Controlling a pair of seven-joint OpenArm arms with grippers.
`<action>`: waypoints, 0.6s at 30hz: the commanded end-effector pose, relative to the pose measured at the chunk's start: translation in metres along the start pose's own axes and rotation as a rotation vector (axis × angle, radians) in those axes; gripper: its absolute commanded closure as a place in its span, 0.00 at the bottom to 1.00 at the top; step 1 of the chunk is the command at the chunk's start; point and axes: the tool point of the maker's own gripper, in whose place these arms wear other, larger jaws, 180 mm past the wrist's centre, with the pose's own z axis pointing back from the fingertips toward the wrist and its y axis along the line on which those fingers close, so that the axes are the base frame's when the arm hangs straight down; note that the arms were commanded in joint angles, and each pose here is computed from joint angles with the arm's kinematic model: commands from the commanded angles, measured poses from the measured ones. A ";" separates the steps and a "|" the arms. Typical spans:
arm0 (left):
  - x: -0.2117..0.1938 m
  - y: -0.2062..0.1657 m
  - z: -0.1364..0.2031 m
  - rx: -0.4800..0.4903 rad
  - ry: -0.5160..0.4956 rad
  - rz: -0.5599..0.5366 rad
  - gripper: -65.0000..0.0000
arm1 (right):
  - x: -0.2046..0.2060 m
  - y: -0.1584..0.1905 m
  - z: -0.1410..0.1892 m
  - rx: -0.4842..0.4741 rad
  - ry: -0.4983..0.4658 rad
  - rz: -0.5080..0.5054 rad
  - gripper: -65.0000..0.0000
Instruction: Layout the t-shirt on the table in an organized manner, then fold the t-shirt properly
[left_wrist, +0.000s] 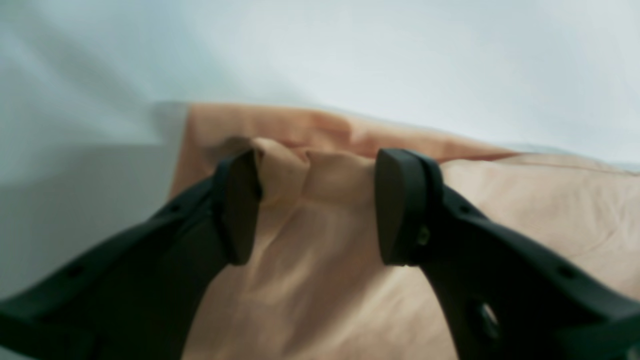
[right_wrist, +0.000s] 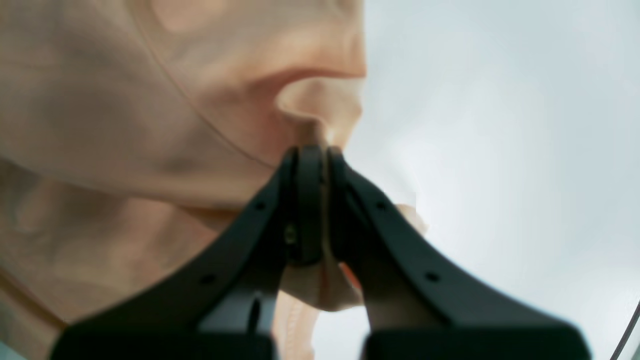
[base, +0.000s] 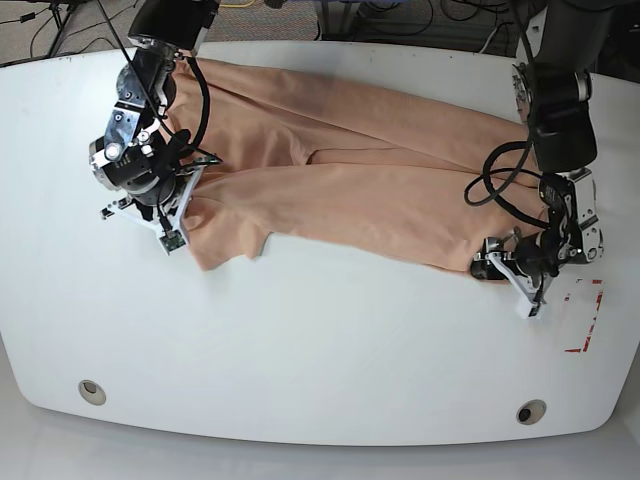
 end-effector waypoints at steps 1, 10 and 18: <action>0.029 0.006 0.012 0.012 -0.069 -0.016 0.62 | 0.014 -0.007 0.005 -0.020 -0.043 0.003 0.99; 0.030 0.006 0.013 0.012 -0.074 -0.018 0.90 | 0.014 -0.007 0.005 -0.020 -0.043 0.003 0.99; 0.053 0.005 0.028 0.032 -0.138 -0.070 0.94 | 0.016 -0.003 0.004 -0.010 -0.049 -0.005 0.99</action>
